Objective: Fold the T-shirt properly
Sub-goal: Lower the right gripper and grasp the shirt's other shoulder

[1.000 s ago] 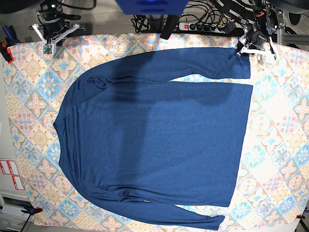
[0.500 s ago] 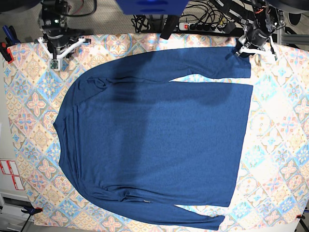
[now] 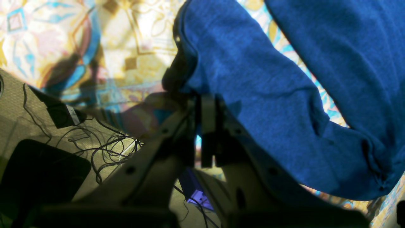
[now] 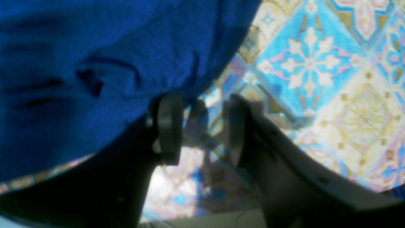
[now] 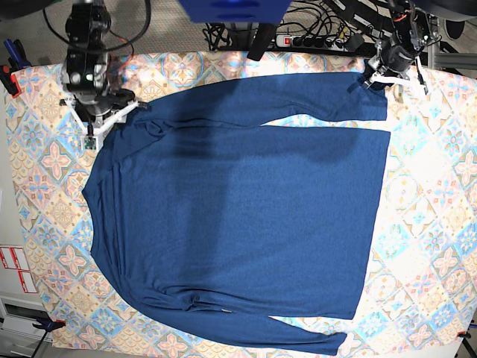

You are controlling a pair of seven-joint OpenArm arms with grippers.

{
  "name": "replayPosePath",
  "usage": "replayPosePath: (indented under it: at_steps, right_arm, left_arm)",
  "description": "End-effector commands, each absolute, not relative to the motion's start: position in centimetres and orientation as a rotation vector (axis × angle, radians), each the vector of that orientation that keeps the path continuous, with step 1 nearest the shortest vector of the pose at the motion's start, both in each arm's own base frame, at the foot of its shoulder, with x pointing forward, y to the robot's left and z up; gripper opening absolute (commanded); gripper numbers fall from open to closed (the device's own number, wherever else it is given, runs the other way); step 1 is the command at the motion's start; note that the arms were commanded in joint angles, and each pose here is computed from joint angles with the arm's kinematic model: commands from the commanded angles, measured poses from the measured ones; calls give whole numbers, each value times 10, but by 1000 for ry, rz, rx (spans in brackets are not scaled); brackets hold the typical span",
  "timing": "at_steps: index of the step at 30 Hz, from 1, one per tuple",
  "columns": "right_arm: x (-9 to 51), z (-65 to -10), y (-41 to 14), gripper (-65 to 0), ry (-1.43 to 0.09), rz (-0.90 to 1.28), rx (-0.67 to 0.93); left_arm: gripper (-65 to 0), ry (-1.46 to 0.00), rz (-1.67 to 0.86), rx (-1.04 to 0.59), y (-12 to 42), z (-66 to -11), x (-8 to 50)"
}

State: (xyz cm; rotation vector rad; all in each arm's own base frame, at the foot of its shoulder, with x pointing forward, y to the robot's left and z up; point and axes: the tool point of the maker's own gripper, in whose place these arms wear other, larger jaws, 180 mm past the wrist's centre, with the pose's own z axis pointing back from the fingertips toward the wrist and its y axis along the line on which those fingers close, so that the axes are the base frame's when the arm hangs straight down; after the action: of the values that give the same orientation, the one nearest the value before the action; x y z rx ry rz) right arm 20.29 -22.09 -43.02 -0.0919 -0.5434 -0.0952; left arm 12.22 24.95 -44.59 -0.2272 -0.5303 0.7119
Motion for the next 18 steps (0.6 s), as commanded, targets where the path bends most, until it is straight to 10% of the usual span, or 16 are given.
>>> replayPosePath:
  at_steps: [1,18]
  right_arm:
    - [209,-428,-224,-416,-560,-109,-81]
    - [228,-463,-221,-413,-504,-369,166]
  left_arm:
    - [-650,-554,703,-223,253,-440,126]
    - [-650,-553,704,-223,253,-440,125]
